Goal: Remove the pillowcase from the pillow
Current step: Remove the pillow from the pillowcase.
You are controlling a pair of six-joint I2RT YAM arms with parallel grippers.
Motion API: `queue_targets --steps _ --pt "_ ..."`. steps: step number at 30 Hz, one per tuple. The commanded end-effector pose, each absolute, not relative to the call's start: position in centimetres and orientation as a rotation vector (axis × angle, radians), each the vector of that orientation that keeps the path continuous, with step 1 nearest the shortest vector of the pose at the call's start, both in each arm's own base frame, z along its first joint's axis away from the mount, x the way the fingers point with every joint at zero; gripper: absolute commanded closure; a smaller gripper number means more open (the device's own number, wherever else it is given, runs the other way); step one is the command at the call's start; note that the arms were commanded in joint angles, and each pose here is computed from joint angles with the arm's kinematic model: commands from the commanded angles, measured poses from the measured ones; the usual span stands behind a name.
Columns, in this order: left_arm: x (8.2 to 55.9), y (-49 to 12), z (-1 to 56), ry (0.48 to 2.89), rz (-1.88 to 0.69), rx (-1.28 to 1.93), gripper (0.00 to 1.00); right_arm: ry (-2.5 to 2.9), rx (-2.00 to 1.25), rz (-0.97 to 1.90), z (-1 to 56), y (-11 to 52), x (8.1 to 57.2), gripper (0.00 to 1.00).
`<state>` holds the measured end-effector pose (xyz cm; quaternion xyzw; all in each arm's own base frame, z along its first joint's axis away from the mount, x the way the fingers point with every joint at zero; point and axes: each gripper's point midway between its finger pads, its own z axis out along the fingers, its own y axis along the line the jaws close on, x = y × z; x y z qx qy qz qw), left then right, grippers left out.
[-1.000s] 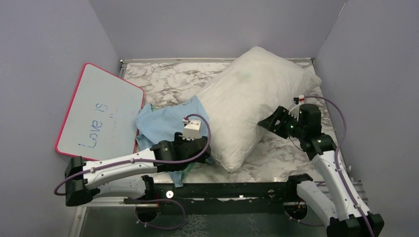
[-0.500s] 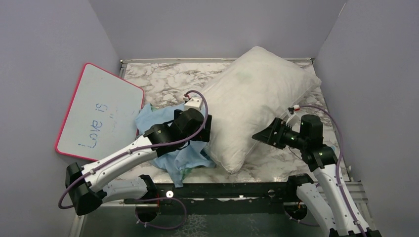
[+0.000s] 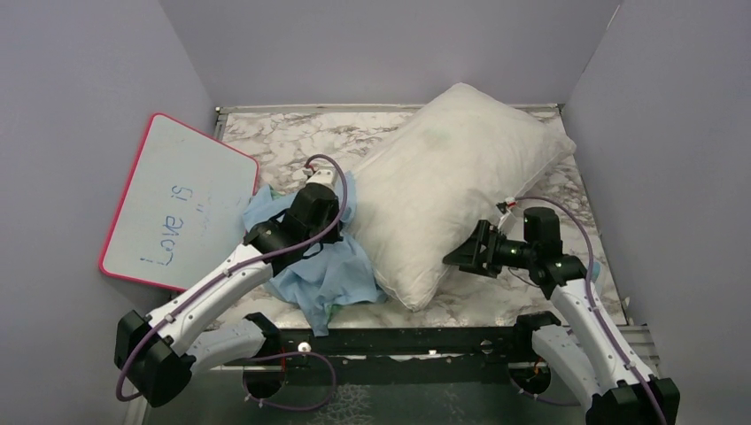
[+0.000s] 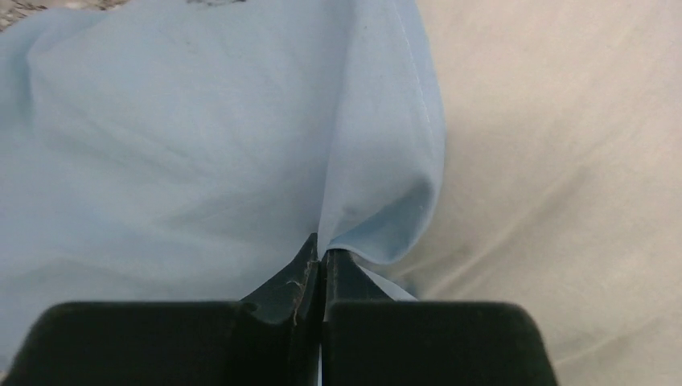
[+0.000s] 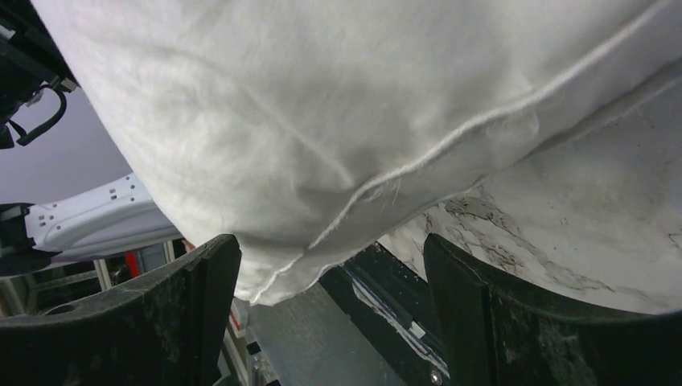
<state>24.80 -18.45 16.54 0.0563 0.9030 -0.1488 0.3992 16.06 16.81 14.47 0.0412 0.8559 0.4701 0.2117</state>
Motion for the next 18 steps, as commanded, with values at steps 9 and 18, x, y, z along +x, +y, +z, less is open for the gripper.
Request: queue_targets --steps 9,18 --pt "25.8 -9.7 18.5 2.186 -0.230 -0.102 1.00 2.371 0.422 1.255 12.4 16.8 21.4 0.50" --pt "26.3 -1.2 17.6 2.163 0.014 -0.394 1.00 2.197 0.586 0.528 17.5 7.9 26.7 0.93"
